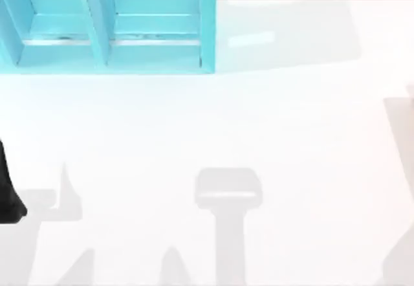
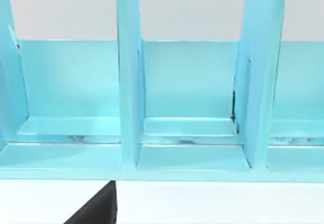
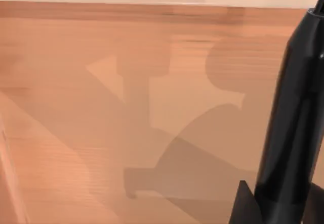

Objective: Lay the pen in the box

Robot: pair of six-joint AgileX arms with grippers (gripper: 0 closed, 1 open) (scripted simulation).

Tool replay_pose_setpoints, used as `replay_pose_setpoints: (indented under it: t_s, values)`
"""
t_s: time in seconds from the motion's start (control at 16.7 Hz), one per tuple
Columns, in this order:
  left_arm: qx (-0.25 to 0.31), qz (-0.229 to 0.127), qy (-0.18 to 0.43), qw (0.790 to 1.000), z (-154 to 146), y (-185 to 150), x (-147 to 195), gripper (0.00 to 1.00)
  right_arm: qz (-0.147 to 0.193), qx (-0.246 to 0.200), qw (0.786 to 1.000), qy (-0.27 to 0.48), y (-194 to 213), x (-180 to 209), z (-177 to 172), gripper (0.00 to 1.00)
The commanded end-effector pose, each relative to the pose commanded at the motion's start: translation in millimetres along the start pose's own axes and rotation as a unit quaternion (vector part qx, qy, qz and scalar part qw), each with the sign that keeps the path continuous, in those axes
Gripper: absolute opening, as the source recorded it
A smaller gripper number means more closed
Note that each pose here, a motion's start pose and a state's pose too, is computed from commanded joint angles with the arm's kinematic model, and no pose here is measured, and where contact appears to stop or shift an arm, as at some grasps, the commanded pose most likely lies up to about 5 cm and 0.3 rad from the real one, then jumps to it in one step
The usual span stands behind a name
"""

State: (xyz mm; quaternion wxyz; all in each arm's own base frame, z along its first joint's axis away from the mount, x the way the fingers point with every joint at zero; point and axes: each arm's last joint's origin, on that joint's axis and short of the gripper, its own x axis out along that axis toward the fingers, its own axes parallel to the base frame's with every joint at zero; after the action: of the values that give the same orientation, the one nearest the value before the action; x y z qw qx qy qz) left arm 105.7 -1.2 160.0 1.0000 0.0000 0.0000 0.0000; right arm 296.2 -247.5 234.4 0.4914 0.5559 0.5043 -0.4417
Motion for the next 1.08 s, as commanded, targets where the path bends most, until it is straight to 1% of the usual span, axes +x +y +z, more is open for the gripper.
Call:
replay_pose_setpoints:
  t_s: [0.18, 0.42, 0.54, 0.66, 0.9, 1.08]
  values:
    - [0.000, 0.000, 0.000, 1.000, 0.0, 0.0, 0.0, 1.00, -0.017, 0.001, 1.000, 0.008, 3.9, 12.2, -10.1, 0.00]
    - [0.000, 0.000, 0.000, 1.000, 0.0, 0.0, 0.0, 1.00, -0.057, 0.004, 0.998, 0.020, 5.9, 43.6, -29.9, 0.00]
    - [0.000, 0.000, 0.000, 1.000, 0.0, 0.0, 0.0, 1.00, -0.065, 0.005, 0.998, 0.021, 4.4, 56.7, -36.3, 0.00]
    - [0.000, 0.000, 0.000, 1.000, 0.0, 0.0, 0.0, 1.00, -0.053, 0.003, 0.998, 0.017, 2.4, 62.2, -38.5, 0.00]
    - [0.000, 0.000, 0.000, 1.000, 0.0, 0.0, 0.0, 1.00, -0.003, 0.001, 1.000, 0.002, -0.9, 56.1, -32.4, 0.00]
    - [0.000, 0.000, 0.000, 1.000, 0.0, 0.0, 0.0, 1.00, 0.002, 0.001, 1.000, 0.000, -1.4, 55.2, -31.3, 0.00]
